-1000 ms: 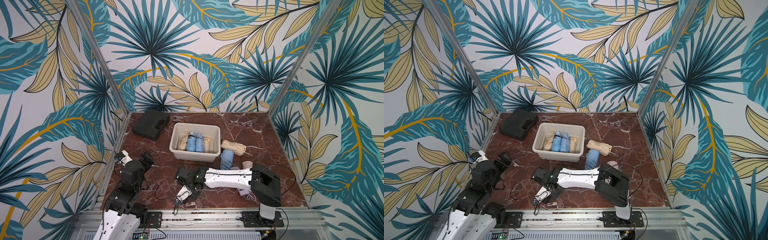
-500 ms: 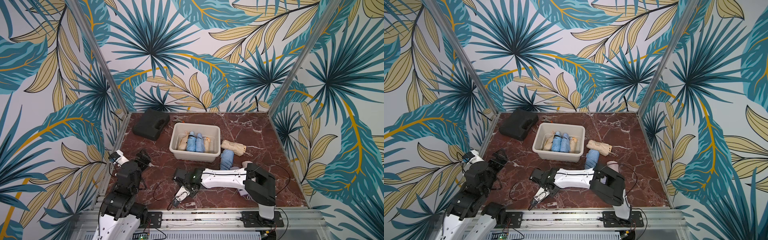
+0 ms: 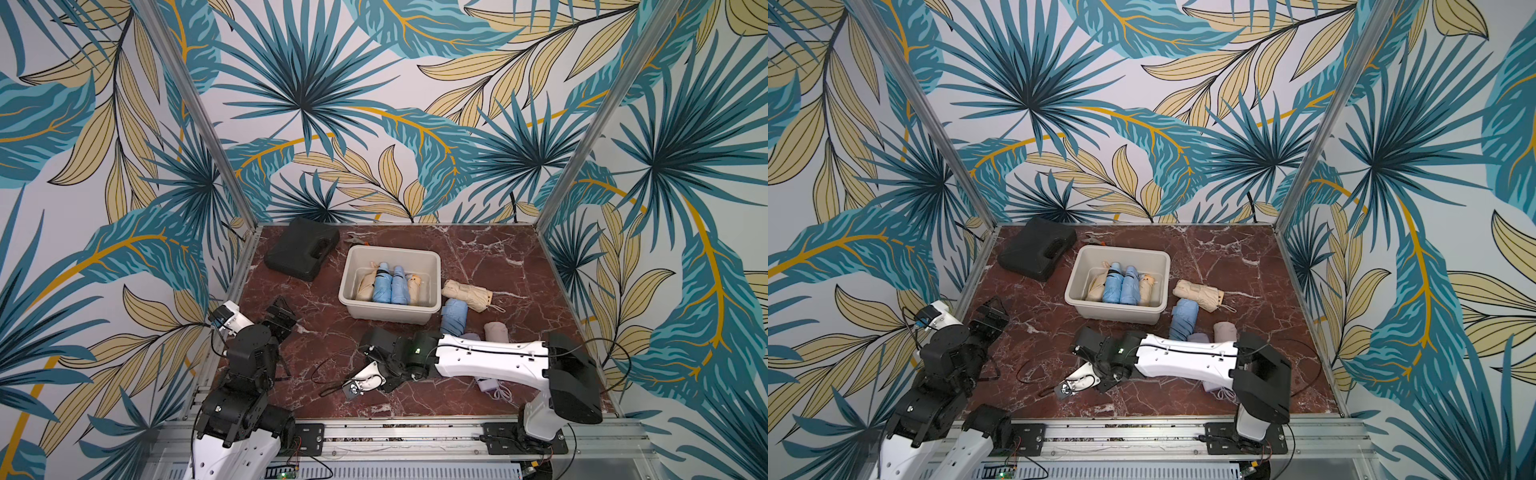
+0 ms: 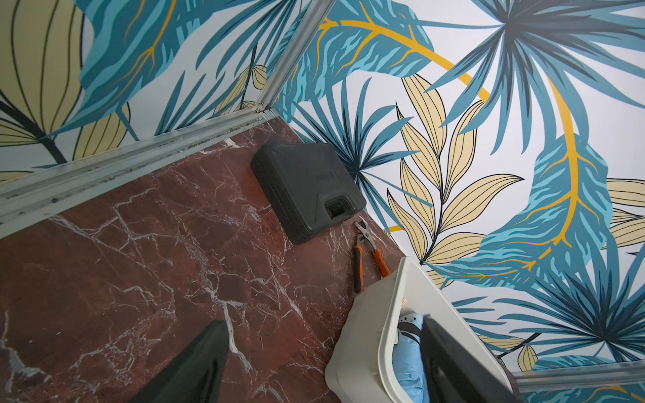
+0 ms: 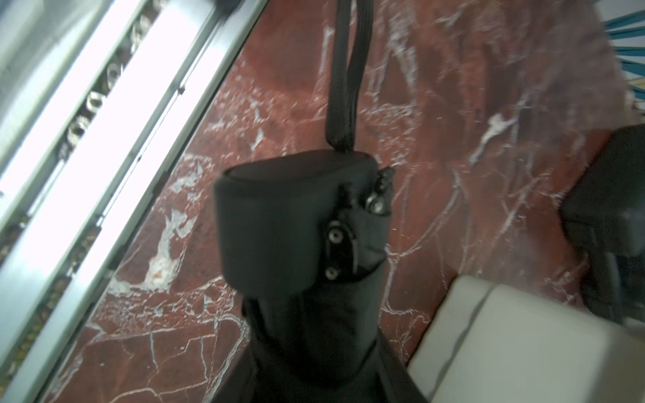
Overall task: Put the umbrella into the storage box
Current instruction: Pick up the umbrella from the center of the board, then place the umbrella in the storage box.
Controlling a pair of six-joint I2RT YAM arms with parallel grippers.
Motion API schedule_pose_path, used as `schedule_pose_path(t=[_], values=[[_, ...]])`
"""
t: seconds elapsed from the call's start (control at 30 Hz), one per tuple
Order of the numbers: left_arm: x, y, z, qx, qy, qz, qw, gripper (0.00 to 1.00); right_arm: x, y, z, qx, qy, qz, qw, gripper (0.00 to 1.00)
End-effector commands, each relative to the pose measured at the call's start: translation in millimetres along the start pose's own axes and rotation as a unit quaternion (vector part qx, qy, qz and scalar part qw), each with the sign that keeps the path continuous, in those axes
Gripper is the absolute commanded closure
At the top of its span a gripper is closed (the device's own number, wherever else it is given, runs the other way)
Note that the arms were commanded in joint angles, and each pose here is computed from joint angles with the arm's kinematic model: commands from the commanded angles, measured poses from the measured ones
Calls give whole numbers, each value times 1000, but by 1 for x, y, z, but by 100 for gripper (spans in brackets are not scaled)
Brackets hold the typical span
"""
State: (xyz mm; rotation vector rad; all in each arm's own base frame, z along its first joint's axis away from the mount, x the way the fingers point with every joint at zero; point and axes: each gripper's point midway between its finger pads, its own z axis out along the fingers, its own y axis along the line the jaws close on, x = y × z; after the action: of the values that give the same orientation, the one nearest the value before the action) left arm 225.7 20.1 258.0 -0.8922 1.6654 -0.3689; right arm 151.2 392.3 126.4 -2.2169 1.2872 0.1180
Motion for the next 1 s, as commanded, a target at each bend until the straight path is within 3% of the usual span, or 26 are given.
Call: schedule_pose_path(t=[0.0, 0.1, 0.27, 0.37, 0.47, 0.57, 0.67, 0.83, 0.97], values=[[-10, 0, -5, -2, -16, -2, 1000, 12, -19, -22, -31, 47, -75, 107, 990, 71], [-9, -2, -4, 4, -16, -3, 1000, 11, -26, -50, -66, 101, -139, 193, 966, 71], [-2, -14, 1, 38, -4, 0, 999, 11, -26, -91, -108, 169, -236, 337, 896, 75], [5, -27, 5, 74, 7, 18, 997, 11, -25, -117, -129, 200, -297, 418, 835, 75], [17, -44, 9, 118, 31, 58, 991, 8, -14, -145, -143, 229, -322, 495, 774, 81], [32, -55, 14, 142, 66, 96, 983, 8, 12, -176, -154, 287, -306, 582, 697, 90], [47, -62, 19, 159, 99, 125, 974, 8, 38, -198, -153, 316, -268, 653, 634, 94], [66, -68, 25, 177, 140, 138, 964, 10, 65, -226, -136, 310, -250, 729, 557, 100], [75, -70, 30, 181, 154, 140, 961, 16, 81, -248, -121, 313, -231, 761, 520, 100]])
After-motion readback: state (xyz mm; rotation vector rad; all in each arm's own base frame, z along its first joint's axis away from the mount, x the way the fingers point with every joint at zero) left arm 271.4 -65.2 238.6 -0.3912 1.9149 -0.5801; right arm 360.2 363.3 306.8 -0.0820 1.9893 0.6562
